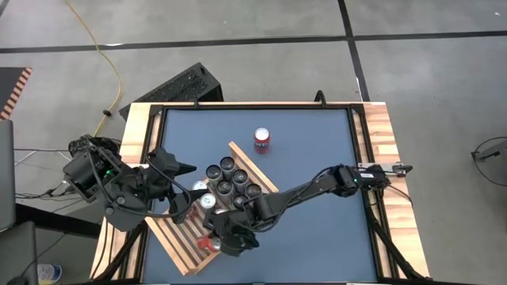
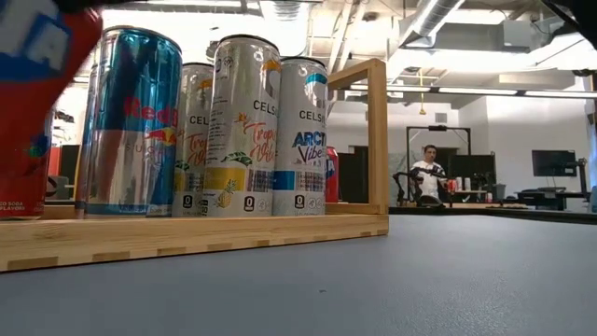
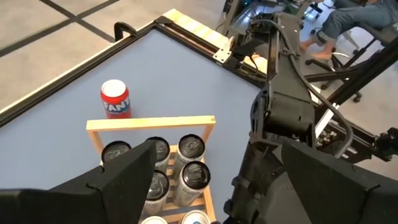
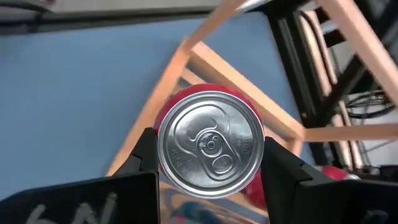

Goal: Place canned beverage on shelf
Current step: Put the right red soda can on the shelf aligned with the other red soda can

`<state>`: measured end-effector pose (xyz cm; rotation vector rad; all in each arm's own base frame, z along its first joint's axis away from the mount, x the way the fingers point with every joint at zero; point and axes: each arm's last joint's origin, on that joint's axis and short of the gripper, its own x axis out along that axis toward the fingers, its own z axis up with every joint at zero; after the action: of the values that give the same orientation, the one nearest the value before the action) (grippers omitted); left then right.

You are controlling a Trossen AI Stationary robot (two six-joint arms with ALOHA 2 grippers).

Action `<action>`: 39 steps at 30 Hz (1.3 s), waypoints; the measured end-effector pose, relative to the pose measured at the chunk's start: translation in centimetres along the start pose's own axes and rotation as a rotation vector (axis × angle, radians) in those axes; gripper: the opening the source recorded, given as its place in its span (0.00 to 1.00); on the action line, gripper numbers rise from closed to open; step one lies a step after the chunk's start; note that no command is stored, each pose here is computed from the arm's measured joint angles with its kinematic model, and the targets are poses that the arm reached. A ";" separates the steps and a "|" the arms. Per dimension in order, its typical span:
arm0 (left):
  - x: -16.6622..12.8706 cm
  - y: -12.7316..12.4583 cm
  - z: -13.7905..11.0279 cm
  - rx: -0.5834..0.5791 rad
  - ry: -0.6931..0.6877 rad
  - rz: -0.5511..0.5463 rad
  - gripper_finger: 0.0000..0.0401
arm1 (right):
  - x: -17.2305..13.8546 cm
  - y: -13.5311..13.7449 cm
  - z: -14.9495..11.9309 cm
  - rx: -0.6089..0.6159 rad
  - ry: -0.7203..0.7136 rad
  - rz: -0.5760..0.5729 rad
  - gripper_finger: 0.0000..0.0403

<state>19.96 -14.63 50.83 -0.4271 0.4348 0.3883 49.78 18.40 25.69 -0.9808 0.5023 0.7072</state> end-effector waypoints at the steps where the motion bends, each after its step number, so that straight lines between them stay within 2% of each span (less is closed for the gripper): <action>1: 0.0 0.0 0.0 0.001 0.000 0.001 0.83 | 0.0 0.1 0.3 -0.004 -0.009 -0.006 0.37; 8: 0.0 0.0 0.0 -0.002 -0.002 0.001 0.83 | 0.4 0.5 -0.1 -0.019 0.023 0.019 0.37; 12: 0.0 0.0 0.0 -0.008 0.007 -0.005 0.83 | 0.4 1.1 -0.3 -0.070 0.087 0.055 0.37; 15: 0.0 0.0 0.0 -0.005 0.015 -0.010 0.83 | -0.4 1.6 0.9 -0.151 0.150 0.010 0.37; 18: 0.0 0.0 0.0 -0.003 0.015 -0.010 0.83 | -2.5 2.0 2.5 -0.220 0.149 0.021 0.37; 22: 0.0 0.1 -0.1 0.010 0.021 0.001 0.83 | -4.6 3.6 3.9 -0.253 0.160 0.140 0.37; 26: 0.0 0.2 -0.1 0.015 0.002 0.017 0.83 | -4.2 6.0 4.4 -0.267 0.192 0.267 0.37; 29: 0.0 0.2 0.0 0.007 -0.013 0.026 0.83 | -4.2 6.7 4.6 -0.246 0.172 0.331 0.37; 34: 0.2 0.0 -0.2 -0.021 -0.007 0.026 0.83 | -3.9 7.8 5.3 -0.267 0.144 0.354 0.37; 39: 0.9 -0.5 -1.0 -0.007 0.080 -0.001 0.83 | -3.8 7.8 5.6 -0.297 0.100 0.360 0.37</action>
<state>20.56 -15.32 49.72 -0.4508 0.5107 0.3728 41.84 25.01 26.47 -1.2219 0.6839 1.0811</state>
